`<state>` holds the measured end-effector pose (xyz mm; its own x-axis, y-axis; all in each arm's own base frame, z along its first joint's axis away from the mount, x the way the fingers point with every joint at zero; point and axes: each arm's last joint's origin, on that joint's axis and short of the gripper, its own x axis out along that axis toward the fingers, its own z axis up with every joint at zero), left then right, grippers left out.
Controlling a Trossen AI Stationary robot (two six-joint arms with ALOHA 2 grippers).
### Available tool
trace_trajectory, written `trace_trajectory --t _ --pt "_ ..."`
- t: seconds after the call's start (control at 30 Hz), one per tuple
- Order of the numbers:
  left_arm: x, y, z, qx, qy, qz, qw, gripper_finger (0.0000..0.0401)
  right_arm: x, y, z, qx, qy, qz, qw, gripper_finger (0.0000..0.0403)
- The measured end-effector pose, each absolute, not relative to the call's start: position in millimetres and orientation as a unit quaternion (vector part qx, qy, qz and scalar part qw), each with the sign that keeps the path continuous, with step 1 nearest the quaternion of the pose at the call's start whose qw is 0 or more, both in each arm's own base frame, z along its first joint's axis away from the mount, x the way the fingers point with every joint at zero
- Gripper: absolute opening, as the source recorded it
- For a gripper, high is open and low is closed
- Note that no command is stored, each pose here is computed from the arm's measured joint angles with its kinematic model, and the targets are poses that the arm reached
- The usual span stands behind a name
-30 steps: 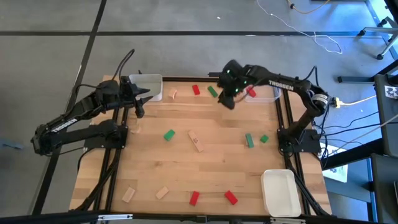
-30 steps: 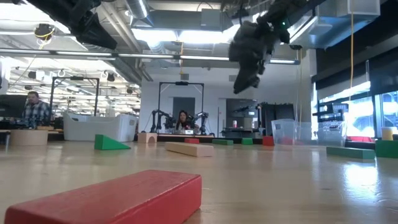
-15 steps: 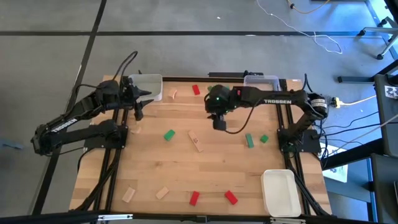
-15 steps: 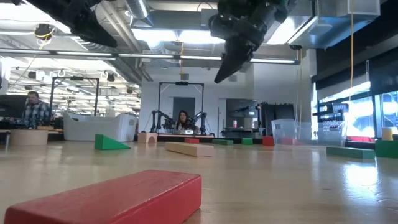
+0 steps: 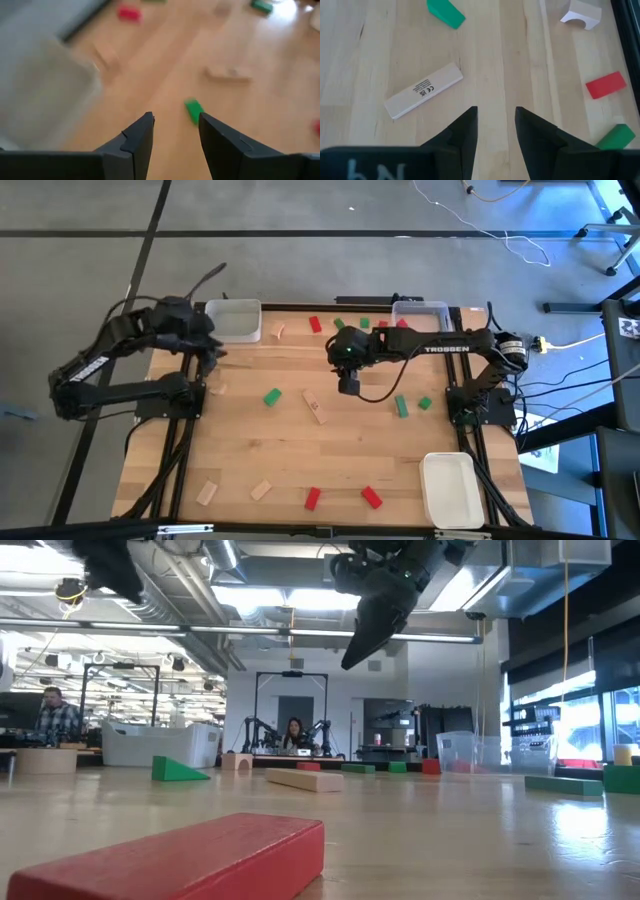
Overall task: Sort & place blocks by color
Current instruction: Put the light brown block into the gray bin
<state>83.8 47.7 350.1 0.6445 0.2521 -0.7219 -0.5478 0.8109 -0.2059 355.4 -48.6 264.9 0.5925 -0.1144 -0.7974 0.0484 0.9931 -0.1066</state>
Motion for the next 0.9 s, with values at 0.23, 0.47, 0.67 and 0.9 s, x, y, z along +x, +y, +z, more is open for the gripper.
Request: trace_trajectory --t 0.23,0.47,0.67,0.9 --pt "87.4 47.7 319.2 -0.381 0.442 0.263 0.768 0.015 355.4 -48.6 264.9 -0.038 0.449 -0.046 0.892 0.0132" --pt "93.7 52.2 272.5 -0.435 0.488 0.311 0.69 0.015 355.4 -48.7 264.9 -0.039 0.449 -0.045 0.892 0.0132" --pt "97.9 55.4 233.7 -0.465 0.499 0.349 0.643 0.0149 355.4 -48.8 264.9 -0.04 0.449 -0.045 0.891 0.0132" --pt "115.4 58.6 225.5 -0.494 0.447 0.361 0.653 0.0147 354.9 -51.9 264.8 -0.037 0.449 -0.049 0.891 0.0132"
